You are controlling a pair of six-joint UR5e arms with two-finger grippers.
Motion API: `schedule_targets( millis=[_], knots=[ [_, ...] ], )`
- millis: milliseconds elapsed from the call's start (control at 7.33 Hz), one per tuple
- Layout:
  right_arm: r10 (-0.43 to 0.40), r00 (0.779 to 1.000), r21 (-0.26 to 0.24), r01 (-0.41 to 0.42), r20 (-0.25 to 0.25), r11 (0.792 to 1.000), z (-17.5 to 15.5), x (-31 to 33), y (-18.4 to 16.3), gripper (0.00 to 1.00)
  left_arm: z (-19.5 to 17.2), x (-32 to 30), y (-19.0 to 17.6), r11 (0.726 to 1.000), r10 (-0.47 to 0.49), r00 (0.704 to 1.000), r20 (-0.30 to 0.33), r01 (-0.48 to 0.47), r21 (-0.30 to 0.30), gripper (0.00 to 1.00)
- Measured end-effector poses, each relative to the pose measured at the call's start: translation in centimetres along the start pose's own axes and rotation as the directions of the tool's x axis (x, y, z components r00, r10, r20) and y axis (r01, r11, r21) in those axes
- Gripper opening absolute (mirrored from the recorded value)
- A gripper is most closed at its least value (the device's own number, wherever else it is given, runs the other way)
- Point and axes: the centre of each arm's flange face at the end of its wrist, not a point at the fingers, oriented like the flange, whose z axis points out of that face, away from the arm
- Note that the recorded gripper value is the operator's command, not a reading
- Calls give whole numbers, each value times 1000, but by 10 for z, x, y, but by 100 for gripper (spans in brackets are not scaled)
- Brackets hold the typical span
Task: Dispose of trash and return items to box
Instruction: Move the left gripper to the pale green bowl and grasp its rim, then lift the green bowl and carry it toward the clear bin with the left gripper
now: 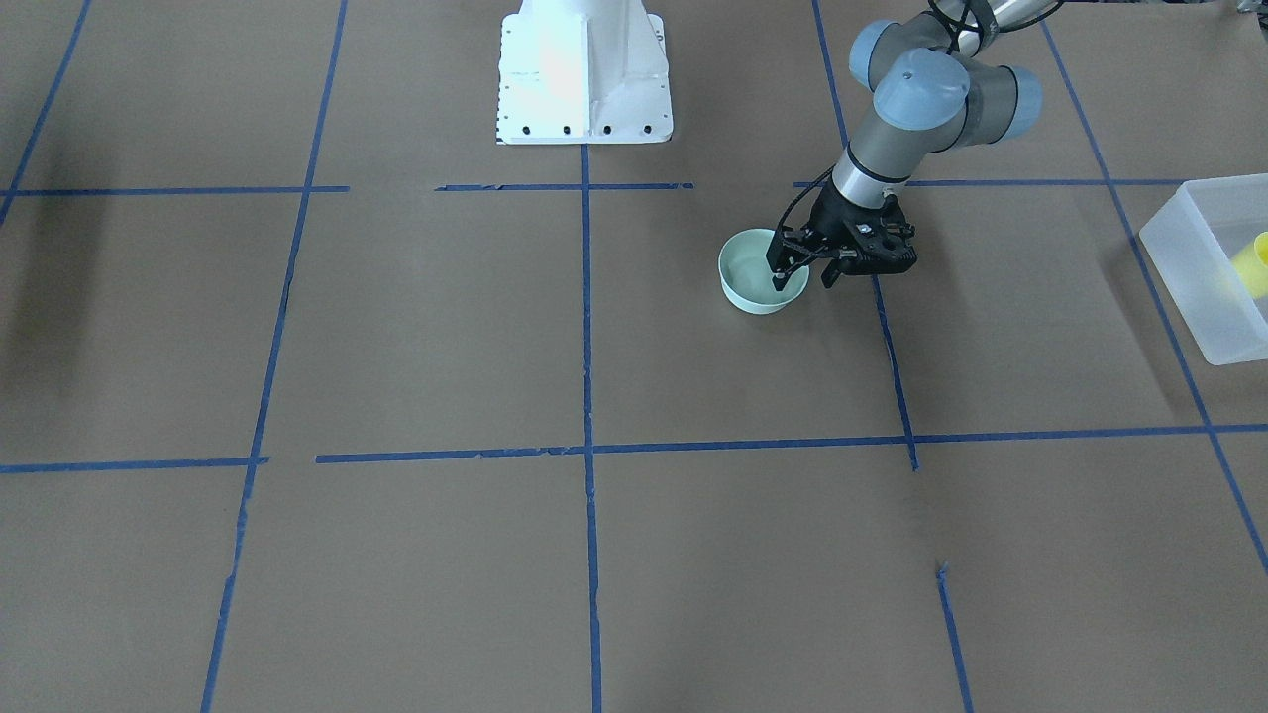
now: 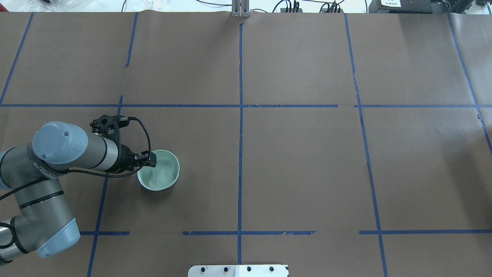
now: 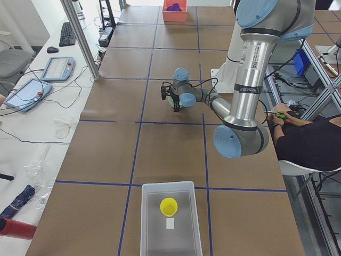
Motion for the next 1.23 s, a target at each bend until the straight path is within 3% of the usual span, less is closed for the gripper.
schedule_targets(
  millis=[409,682,955,1227],
  knots=[
    [-5,1000,-7,6,15,1000,5,2,0,100,-3,0,4,1000,0,1000,6,0,-6,0],
    [-11,1000,-17,11,23,1000,10,7,-1,100,-41,12,3,1000,-18,999,42,19,-16,0],
    [-23,998,2,23,57,1000,21,13,-17,100,-90,12,-25,998,-57,996,66,57,-2,0],
    [-28,996,38,25,88,999,39,27,-37,100,-122,-7,-65,999,-12,996,83,9,40,0]
  ],
)
